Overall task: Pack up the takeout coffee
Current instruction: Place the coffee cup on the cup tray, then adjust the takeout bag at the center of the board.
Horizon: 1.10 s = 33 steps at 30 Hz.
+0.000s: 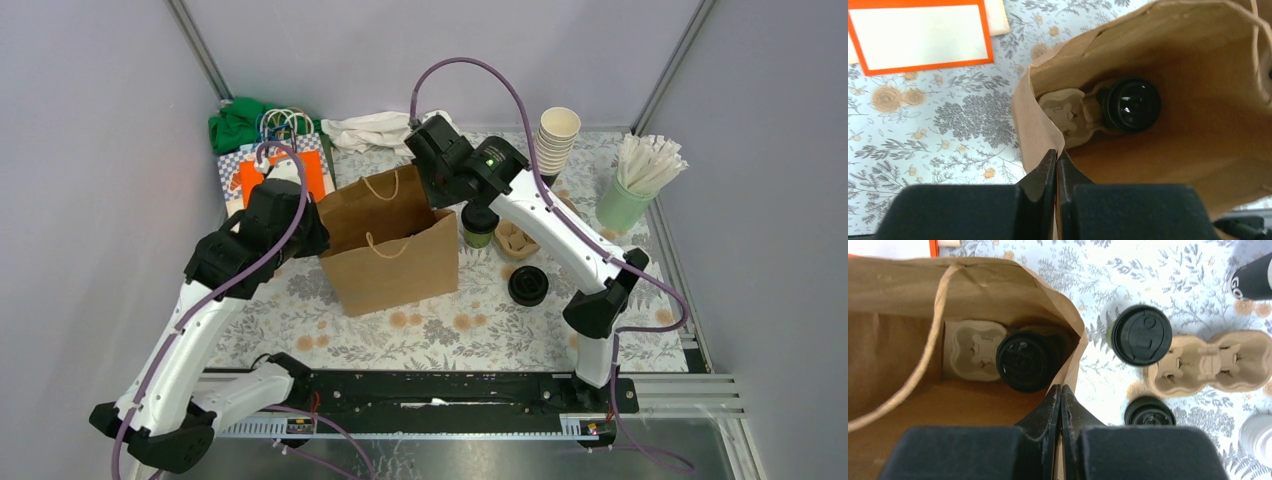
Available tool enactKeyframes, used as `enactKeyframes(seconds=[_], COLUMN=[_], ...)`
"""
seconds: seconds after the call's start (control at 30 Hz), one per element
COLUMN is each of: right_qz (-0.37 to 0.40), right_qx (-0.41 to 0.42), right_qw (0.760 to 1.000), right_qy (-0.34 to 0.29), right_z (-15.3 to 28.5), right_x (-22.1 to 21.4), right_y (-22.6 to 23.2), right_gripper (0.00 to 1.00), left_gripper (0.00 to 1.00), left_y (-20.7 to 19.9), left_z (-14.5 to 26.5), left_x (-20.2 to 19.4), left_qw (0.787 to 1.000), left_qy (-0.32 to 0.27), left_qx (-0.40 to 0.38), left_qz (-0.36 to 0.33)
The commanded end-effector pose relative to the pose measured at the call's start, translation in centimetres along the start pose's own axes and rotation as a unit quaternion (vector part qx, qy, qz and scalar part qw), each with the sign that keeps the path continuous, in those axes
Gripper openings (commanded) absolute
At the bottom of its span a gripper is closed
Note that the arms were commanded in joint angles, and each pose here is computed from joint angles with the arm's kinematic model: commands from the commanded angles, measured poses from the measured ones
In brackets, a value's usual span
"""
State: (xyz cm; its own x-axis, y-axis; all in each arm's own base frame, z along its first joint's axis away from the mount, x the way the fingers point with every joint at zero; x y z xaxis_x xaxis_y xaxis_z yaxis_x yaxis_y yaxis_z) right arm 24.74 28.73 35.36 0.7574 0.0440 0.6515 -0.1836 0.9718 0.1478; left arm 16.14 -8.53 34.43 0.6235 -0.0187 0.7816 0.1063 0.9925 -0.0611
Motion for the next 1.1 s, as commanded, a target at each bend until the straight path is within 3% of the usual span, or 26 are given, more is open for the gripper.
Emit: enactKeyframes(seconds=[0.0,0.3,0.53,0.6,0.67,0.73,0.8,0.9,1.07], right_qz=[0.011,0.038,0.053,0.054,0.054,0.052,0.046,0.042,0.025], right_qx=[0.003,0.013,0.054,0.058,0.056,0.058,0.061,0.062,0.057], right_qw=[0.999,0.993,0.987,0.986,0.987,0.988,0.988,0.989,0.989], right_qy=[-0.048,-0.106,-0.145,-0.145,-0.141,-0.135,-0.132,-0.131,-0.132], right_z=[-1.5,-4.3,-4.7,-4.7,-4.5,-4.2,-3.5,-2.4,-0.4], right_x=[2.3,5.3,6.8,6.8,6.7,6.4,6.1,5.8,5.7], right_y=[0.0,0.9,2.2,2.2,2.1,1.8,1.6,1.0,0.2], right_gripper=[0.06,0.08,0.18,0.27,0.47,0.49,0.55,0.75,0.93], left_gripper=[0.06,0.08,0.16,0.3,0.5,0.61,0.66,0.71,0.77], left_y=[-0.3,-2.2,-3.2,-3.0,-2.7,-2.4,-2.1,-1.4,-0.6], left_z=[1.4,1.4,1.1,1.1,1.3,1.5,1.8,2.5,4.6], left_x=[-0.9,-0.4,0.5,0.6,0.8,1.0,1.4,2.6,5.1], left_qw=[0.999,0.987,0.979,0.981,0.985,0.988,0.99,0.994,0.993], left_qy=[0.022,0.036,0.033,0.031,0.022,0.012,0.006,-0.017,-0.068], left_qx=[-0.048,-0.153,-0.198,-0.188,-0.168,-0.152,-0.136,-0.103,-0.073], left_qz=[0.011,-0.021,-0.039,-0.039,-0.035,-0.03,-0.029,-0.039,-0.058])
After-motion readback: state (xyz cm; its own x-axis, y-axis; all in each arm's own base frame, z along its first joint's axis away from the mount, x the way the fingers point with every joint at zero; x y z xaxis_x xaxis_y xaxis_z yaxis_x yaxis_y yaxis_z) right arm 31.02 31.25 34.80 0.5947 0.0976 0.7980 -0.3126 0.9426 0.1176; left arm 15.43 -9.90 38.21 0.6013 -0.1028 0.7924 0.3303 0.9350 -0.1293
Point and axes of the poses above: each gripper's point midway between its finger pads, its own z axis back along the fingers, its own y axis along the line the jaws close on, x = y × z, the point moved 9 cm from there along z, back along the fingers, and after that the axes turned 14 degrees about -z, right-handed, at the moved point
